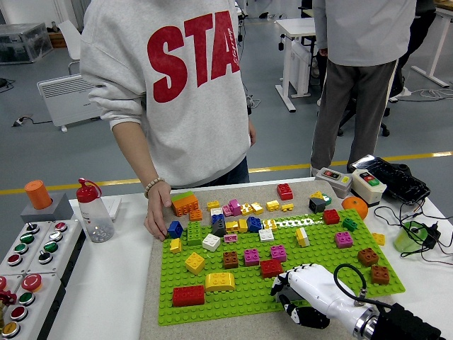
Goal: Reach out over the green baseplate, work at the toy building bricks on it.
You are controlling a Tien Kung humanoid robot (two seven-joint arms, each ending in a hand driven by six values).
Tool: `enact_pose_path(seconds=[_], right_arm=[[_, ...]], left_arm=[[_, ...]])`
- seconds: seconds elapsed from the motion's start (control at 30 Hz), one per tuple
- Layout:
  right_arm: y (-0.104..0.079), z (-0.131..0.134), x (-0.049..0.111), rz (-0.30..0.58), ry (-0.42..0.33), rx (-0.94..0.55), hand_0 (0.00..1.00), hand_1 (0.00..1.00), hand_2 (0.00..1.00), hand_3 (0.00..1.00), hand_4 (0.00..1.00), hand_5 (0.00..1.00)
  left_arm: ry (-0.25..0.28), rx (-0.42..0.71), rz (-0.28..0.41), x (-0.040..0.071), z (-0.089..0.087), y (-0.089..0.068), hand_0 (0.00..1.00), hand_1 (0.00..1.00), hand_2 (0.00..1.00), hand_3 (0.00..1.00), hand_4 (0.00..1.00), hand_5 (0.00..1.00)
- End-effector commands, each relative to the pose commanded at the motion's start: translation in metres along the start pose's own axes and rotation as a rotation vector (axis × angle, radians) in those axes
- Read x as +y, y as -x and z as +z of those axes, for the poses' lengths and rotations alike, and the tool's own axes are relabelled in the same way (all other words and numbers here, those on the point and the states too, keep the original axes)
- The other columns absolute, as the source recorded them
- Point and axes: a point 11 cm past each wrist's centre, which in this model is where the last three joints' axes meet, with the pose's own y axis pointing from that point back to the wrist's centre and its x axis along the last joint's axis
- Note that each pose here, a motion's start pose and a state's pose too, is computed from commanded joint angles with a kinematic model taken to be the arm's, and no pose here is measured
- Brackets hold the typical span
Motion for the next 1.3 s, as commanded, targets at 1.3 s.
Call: enact_pose_path(seconds=[1.3], right_arm=[[-0.053, 0.010, 0.006, 0.214, 0.040, -0.022, 0.649, 0.657, 0.631, 0.598, 0.375, 0.170]], left_arm=[[-0.010, -0.003, -0.001, 0.000, -0.004, 0.001, 0.653, 0.684, 0.671, 0.576, 0.287, 0.998]])
